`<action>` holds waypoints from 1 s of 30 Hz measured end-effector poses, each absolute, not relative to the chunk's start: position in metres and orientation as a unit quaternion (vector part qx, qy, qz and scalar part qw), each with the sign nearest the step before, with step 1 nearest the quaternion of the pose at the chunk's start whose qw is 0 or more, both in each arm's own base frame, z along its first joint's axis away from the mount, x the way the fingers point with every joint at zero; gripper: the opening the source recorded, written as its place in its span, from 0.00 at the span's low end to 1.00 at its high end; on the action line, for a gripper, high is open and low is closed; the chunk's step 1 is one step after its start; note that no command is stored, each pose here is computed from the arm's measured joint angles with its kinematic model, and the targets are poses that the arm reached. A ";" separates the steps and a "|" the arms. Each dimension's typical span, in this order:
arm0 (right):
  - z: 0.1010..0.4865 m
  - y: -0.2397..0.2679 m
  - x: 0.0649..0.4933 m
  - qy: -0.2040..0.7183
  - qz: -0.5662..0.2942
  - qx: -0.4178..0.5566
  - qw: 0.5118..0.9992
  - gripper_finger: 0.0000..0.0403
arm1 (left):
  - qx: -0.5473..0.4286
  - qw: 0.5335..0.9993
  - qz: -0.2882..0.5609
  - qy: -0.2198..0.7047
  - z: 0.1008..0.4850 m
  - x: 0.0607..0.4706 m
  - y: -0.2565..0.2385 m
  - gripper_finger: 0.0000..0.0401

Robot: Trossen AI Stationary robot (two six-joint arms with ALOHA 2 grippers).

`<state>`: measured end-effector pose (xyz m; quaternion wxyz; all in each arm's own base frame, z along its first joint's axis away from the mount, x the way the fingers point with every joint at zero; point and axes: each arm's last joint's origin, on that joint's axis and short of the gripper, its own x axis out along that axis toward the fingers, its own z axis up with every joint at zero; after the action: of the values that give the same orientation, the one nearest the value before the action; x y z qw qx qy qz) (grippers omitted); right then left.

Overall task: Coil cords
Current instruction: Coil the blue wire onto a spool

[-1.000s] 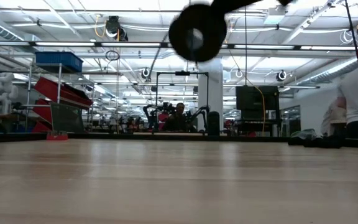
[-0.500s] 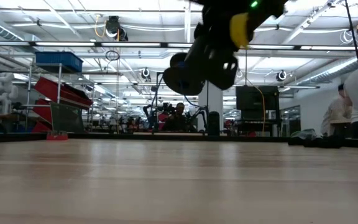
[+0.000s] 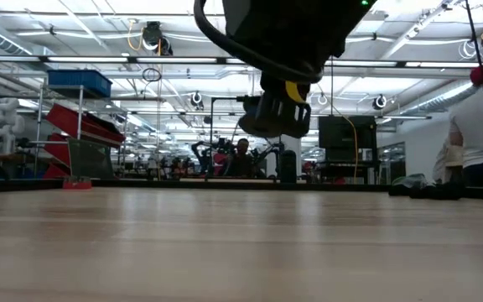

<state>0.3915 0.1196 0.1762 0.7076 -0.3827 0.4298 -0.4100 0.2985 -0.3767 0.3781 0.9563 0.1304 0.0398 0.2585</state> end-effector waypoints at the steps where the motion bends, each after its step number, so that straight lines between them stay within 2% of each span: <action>1: 0.176 0.119 0.392 0.436 -0.408 -0.377 0.709 0.00 | 0.130 0.956 0.259 0.040 0.378 0.298 -0.377 0.26; 17: 0.140 0.116 0.396 0.468 -0.359 -0.328 0.738 0.00 | 0.129 0.956 0.259 0.039 0.378 0.298 -0.377 0.26; 30: 0.125 0.110 0.400 0.481 -0.327 -0.302 0.755 0.00 | 0.128 0.956 0.260 0.039 0.378 0.299 -0.377 0.26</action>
<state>0.4004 0.1101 0.1247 0.7554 -0.3017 0.4811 -0.3268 0.2985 -0.3767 0.3781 0.9561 0.1283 0.0392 0.2604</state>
